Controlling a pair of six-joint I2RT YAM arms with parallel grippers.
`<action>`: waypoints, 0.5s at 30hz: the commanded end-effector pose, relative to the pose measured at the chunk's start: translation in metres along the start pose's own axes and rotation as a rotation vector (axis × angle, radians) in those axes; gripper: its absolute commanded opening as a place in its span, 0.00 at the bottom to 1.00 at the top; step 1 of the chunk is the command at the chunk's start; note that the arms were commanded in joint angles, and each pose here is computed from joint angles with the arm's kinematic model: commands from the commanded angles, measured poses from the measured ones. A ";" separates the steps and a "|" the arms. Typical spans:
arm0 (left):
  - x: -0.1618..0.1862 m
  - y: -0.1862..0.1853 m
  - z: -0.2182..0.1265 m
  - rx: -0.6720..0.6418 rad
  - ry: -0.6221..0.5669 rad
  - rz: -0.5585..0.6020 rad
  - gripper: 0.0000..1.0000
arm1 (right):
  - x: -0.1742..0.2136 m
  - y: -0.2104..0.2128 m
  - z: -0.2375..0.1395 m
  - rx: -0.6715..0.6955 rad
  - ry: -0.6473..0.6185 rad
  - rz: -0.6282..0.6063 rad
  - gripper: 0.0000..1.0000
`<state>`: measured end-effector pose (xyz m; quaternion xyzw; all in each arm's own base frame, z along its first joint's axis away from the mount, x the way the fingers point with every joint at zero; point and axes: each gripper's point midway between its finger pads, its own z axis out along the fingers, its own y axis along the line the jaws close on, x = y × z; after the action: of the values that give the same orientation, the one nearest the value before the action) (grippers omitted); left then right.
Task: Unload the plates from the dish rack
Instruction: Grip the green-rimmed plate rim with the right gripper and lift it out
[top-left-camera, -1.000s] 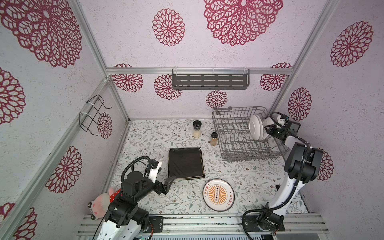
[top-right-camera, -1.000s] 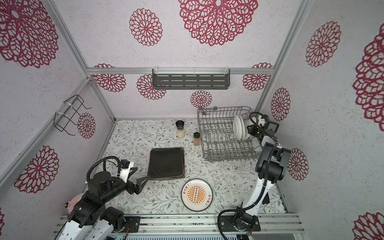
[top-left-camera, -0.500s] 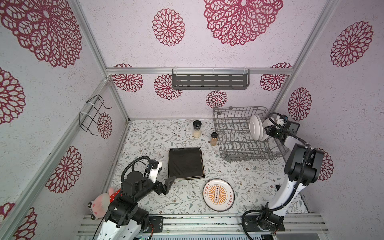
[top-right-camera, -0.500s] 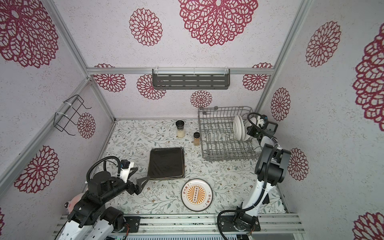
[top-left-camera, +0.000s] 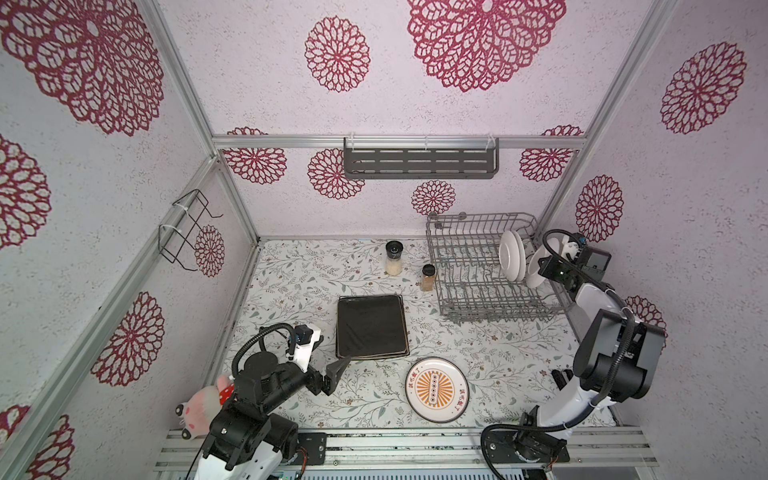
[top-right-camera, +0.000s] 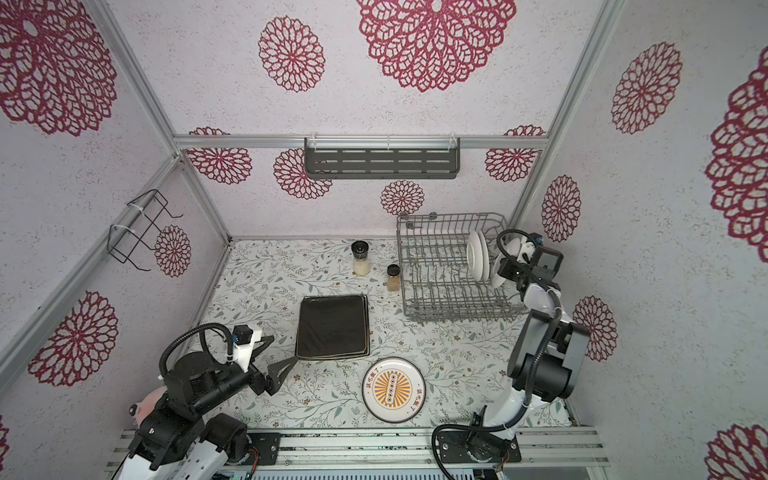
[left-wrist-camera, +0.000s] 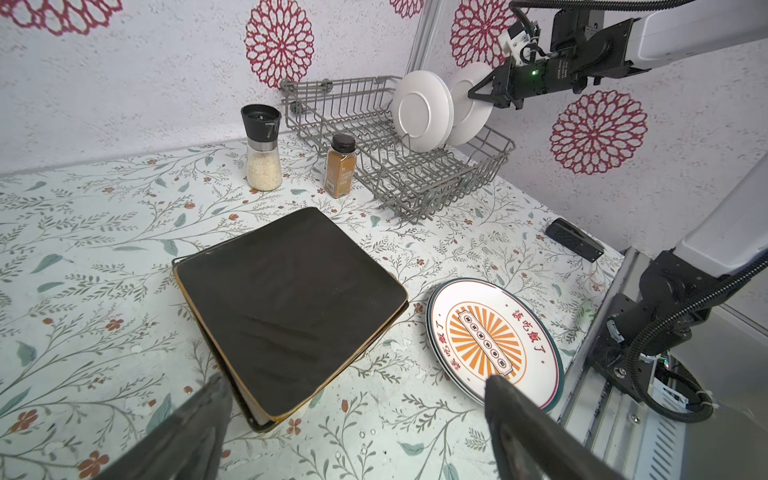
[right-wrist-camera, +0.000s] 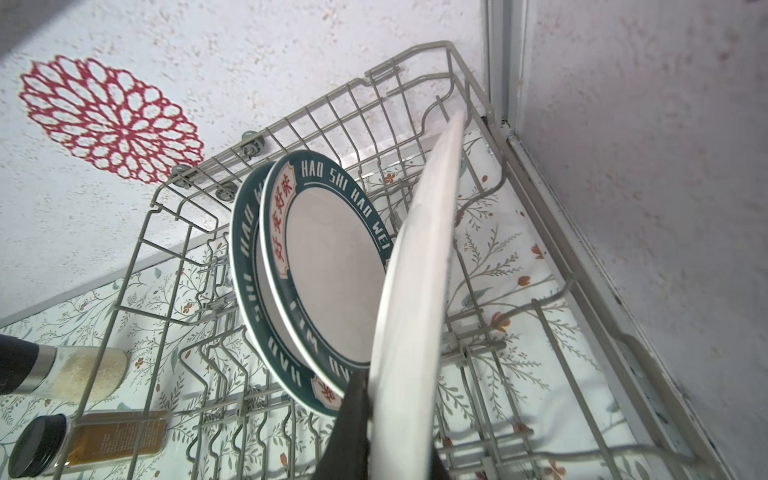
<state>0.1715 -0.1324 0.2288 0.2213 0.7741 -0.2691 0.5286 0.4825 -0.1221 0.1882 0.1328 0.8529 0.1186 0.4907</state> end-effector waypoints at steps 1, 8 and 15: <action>-0.004 -0.005 -0.004 0.017 -0.037 0.043 0.97 | -0.032 0.012 -0.032 0.029 -0.095 -0.072 0.06; -0.013 -0.007 -0.019 0.000 -0.115 0.074 0.97 | -0.026 0.034 -0.061 0.066 -0.104 -0.107 0.05; -0.016 -0.010 -0.025 0.007 -0.146 0.087 0.97 | -0.009 0.061 -0.090 0.078 -0.100 -0.150 0.05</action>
<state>0.1540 -0.1252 0.2549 0.2267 0.7280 -0.2713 0.5873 0.4261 -0.0790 0.2349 0.1082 0.8516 0.0687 0.5082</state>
